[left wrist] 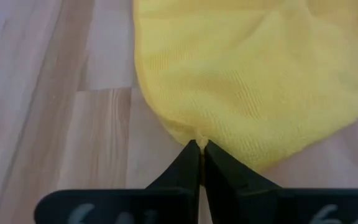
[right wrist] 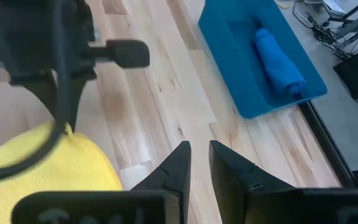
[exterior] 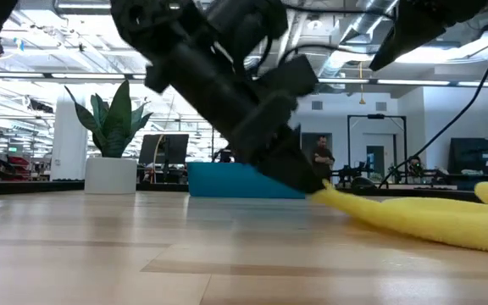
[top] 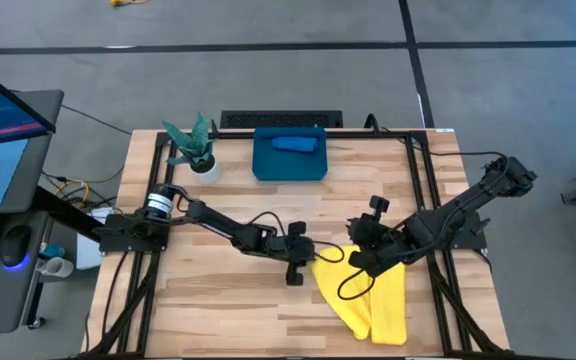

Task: Roll microfiber towels into tight, uniform cylinder then place into a basket
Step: Fold the yellow microfiber towel

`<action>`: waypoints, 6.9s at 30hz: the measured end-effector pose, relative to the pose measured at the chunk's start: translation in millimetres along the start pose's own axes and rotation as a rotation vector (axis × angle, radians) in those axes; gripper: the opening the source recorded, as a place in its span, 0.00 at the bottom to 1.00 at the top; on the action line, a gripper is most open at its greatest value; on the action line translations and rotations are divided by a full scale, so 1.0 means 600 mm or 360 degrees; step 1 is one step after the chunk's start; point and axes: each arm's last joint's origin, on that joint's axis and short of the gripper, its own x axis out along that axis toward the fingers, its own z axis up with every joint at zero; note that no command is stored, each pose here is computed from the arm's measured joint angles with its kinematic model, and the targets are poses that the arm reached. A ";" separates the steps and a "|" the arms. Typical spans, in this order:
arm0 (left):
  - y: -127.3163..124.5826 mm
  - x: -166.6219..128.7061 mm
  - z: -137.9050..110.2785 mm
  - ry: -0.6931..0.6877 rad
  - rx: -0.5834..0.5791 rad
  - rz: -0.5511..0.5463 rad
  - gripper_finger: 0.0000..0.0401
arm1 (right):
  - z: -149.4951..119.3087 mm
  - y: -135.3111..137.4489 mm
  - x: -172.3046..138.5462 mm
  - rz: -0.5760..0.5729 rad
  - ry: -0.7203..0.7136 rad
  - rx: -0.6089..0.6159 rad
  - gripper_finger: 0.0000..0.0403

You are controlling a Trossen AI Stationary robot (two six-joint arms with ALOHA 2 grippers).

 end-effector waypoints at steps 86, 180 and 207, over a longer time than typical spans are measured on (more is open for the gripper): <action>-0.055 -0.281 -0.132 0.0437 -0.0321 0.0382 0.00 | -0.039 -0.082 0.207 0.0516 -0.0173 0.0323 0.40; -0.074 -0.491 0.053 0.0479 -0.0189 0.0952 0.00 | 0.074 -0.056 -0.026 0.0771 -0.0457 0.0103 0.01; -0.072 -0.555 0.103 0.0625 -0.0167 0.0532 0.00 | 0.096 -0.051 -0.116 0.0687 -0.0590 0.0026 0.01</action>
